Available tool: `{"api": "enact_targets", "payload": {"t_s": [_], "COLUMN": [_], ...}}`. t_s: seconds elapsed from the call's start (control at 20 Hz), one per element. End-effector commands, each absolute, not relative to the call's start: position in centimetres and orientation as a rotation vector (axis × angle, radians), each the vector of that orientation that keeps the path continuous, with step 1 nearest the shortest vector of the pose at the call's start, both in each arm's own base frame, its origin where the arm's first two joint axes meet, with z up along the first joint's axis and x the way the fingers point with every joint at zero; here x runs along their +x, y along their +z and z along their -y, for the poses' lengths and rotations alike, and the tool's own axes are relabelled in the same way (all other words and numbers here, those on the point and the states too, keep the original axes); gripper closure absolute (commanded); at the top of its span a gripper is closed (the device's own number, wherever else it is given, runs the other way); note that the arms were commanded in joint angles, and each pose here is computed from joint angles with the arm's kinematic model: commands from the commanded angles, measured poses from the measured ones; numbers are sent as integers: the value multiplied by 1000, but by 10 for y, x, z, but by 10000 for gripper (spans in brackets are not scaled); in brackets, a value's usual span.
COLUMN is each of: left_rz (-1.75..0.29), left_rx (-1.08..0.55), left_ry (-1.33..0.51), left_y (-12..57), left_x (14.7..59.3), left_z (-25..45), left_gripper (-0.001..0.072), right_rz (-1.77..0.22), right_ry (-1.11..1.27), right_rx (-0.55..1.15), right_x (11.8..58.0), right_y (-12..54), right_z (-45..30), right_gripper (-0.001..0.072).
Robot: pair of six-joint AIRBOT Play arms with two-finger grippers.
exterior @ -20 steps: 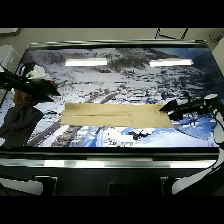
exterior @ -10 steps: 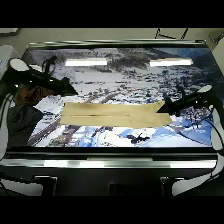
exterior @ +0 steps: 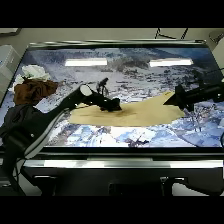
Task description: Fold the clothes and pants, and hang the long-sleeved shirts on hangers.
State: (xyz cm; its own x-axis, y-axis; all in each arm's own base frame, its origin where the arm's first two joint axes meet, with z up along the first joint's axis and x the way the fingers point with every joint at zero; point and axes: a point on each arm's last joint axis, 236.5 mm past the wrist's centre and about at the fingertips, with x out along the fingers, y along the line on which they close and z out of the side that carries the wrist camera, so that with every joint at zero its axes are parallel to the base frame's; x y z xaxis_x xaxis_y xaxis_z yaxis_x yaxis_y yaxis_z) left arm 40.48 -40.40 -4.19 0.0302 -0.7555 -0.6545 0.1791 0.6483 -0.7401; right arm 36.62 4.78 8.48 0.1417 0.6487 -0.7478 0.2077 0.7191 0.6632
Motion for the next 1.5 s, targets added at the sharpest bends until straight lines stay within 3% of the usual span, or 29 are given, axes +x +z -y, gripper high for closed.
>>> {"api": "enact_targets", "payload": {"t_s": [0.0,0.25,0.5,0.75,0.9,1.05,1.25,1.45], "left_rz": [-1381,-1445,-1386,-1349,-1340,-1210,-939,-672], "left_rx": [-701,-902,-1105,-1081,-799,-526,-448,-435], "left_ry": [-753,-740,-740,-800,-815,-698,-494,-406], "left_y": [-70,-78,-57,-48,-51,-9,117,239], "left_x": [387,349,333,350,391,468,530,517], "left_z": [463,523,594,597,525,395,221,129], "left_gripper": [685,685,686,690,691,690,689,688], "right_rz": [-1380,-1277,-1261,-1252,-1240,-1290,-1362,-1486], "right_ry": [390,411,434,429,525,607,672,656], "right_rx": [740,722,731,756,775,786,867,996], "right_x": [344,327,316,334,358,380,407,411], "right_y": [125,168,183,172,163,136,80,3], "right_z": [-58,-70,-77,-74,-102,-153,-242,-324], "right_gripper": [677,677,677,677,678,677,677,668]}}
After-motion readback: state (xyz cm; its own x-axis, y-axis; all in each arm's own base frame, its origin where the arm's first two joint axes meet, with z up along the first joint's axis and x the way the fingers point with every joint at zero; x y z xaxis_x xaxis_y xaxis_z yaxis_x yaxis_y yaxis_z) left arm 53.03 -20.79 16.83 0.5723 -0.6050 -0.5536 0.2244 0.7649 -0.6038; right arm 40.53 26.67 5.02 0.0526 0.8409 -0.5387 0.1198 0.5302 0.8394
